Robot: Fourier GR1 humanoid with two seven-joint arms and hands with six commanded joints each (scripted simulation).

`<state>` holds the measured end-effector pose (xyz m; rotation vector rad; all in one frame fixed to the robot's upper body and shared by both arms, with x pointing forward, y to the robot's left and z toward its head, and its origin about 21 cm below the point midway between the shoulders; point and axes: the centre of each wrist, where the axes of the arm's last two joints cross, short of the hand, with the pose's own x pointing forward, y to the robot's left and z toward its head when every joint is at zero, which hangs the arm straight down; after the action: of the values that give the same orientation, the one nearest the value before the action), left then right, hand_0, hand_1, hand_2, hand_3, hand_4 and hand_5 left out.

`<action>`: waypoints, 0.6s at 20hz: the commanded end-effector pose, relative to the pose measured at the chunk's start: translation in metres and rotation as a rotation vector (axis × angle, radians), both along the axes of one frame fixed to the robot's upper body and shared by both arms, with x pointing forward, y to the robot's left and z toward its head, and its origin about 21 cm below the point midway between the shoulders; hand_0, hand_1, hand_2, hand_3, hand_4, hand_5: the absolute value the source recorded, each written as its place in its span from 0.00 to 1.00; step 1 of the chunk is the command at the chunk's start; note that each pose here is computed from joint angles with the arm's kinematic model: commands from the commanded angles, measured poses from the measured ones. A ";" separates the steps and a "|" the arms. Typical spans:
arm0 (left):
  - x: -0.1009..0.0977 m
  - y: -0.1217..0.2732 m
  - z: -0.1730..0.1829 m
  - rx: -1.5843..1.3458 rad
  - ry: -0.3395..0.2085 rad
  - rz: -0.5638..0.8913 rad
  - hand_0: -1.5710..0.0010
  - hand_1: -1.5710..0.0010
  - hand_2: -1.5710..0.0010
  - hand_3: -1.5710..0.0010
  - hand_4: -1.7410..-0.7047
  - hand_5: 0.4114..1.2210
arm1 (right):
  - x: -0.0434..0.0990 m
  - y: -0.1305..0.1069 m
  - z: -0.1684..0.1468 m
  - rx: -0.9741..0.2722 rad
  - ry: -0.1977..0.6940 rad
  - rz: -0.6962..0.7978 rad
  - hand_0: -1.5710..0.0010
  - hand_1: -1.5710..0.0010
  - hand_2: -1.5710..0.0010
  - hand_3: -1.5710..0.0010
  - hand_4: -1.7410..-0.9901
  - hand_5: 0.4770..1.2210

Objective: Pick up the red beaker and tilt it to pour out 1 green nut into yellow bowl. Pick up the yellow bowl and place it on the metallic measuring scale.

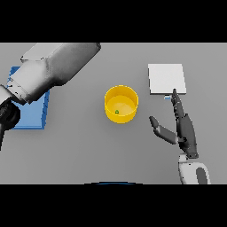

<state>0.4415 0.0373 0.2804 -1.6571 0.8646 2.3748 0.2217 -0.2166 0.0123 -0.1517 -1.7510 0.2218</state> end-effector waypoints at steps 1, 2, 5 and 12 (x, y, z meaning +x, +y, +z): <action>0.005 0.008 0.019 -0.073 -0.007 0.035 0.00 0.00 0.00 0.00 0.02 1.00 | -0.001 -0.002 0.000 0.001 0.004 0.011 1.00 1.00 1.00 1.00 0.83 0.10; 0.010 0.018 0.036 -0.160 -0.013 0.102 0.00 0.00 0.00 0.00 0.02 1.00 | 0.000 -0.004 -0.001 0.016 0.013 0.024 1.00 1.00 1.00 1.00 0.85 0.11; 0.025 0.073 0.076 -0.581 0.072 0.311 0.00 0.00 0.00 0.04 0.01 1.00 | 0.002 0.000 -0.001 -0.006 -0.003 0.040 1.00 1.00 1.00 1.00 0.85 0.13; 0.041 0.233 0.040 -1.404 0.236 0.610 0.00 0.00 0.00 0.01 0.00 1.00 | 0.008 0.000 0.003 -0.029 0.002 0.043 1.00 1.00 1.00 1.00 0.82 0.17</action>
<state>0.4825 0.2711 0.3196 -2.1922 2.8698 2.3565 0.2293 -0.2171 0.0148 -0.1357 -1.7510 0.2781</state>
